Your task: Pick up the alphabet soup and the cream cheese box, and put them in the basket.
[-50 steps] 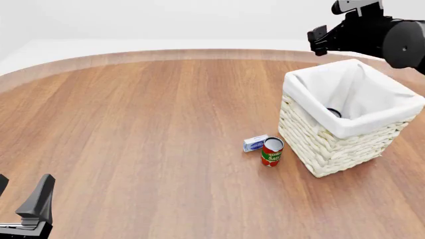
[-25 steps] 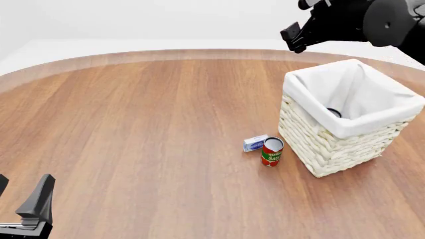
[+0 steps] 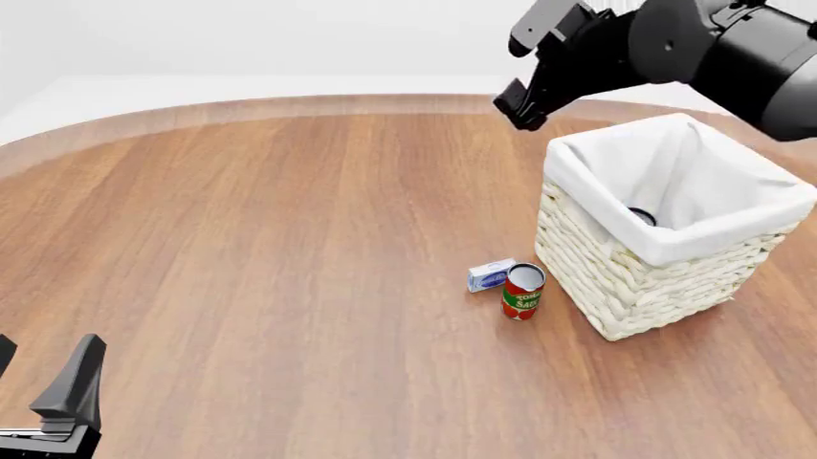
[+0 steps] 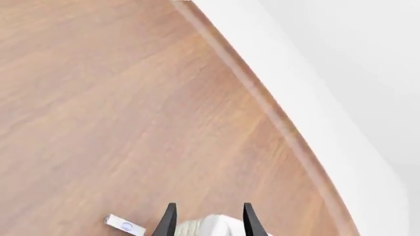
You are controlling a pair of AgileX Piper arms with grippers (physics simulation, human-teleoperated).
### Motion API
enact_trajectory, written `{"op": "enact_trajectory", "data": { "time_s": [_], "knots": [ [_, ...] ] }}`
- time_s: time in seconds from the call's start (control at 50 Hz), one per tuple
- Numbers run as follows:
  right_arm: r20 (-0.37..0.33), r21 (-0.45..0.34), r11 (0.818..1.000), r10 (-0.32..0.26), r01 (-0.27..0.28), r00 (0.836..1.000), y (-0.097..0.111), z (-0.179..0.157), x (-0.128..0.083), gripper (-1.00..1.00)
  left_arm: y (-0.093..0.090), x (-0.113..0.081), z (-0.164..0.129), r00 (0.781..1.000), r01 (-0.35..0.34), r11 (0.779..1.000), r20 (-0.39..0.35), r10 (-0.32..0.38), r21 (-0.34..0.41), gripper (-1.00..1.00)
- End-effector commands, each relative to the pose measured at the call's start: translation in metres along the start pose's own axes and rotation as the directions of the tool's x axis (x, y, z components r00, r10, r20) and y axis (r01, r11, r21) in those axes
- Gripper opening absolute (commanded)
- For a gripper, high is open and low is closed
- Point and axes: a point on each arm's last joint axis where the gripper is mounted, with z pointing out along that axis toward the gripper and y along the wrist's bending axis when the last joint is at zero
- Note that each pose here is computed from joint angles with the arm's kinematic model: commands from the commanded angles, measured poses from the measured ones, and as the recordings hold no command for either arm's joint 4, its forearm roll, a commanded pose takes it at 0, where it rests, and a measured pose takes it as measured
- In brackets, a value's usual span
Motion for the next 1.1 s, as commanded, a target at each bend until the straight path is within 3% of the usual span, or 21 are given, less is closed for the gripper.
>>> {"op": "enact_trajectory", "data": {
  "time_s": [0.02, 0.36, 0.42, 0.52, 0.56, 0.72, 0.9, 1.1],
  "knots": [
    [-0.037, -0.074, 0.994, -0.084, 0.081, 0.996, 0.017, 0.01, -0.002, 1.0, 0.0, 0.0, 0.0, 1.0, 0.0, 1.0, 0.0, 0.0, 0.0, 1.0],
    [-0.029, -0.14, 0.966, -0.222, 0.216, 0.975, 0.03, 0.005, -0.017, 1.0, 0.0, 0.0, 0.0, 1.0, 0.0, 1.0, 0.0, 0.0, 0.0, 1.0],
    [-0.037, -0.176, 0.949, -0.272, 0.262, 0.962, 0.041, 0.009, -0.012, 1.0, 0.0, 0.0, 0.0, 1.0, 0.0, 1.0, 0.0, 0.0, 0.0, 1.0],
    [-0.045, -0.199, 0.94, -0.291, 0.277, 0.956, 0.047, 0.015, -0.009, 1.0, 0.0, 0.0, 0.0, 1.0, 0.0, 1.0, 0.0, 0.0, 0.0, 1.0],
    [-0.053, -0.217, 0.928, -0.321, 0.303, 0.946, 0.052, 0.019, -0.003, 1.0, 0.0, 0.0, 0.0, 1.0, 0.0, 1.0, 0.0, 0.0, 0.0, 1.0],
    [-0.044, -0.241, 0.914, -0.347, 0.327, 0.937, 0.058, 0.021, -0.01, 1.0, 0.0, 0.0, 0.0, 1.0, 0.0, 1.0, 0.0, 0.0, 0.0, 1.0],
    [-0.051, -0.305, 0.879, -0.399, 0.366, 0.915, 0.072, 0.019, -0.009, 1.0, 0.0, 0.0, 0.0, 1.0, 0.0, 1.0, 0.0, 0.0, 0.0, 1.0],
    [-0.066, -0.347, 0.859, -0.422, 0.376, 0.904, 0.078, 0.028, -0.011, 1.0, 0.0, 0.0, 0.0, 1.0, 0.0, 1.0, 0.0, 0.0, 0.0, 1.0]
  ]
}}
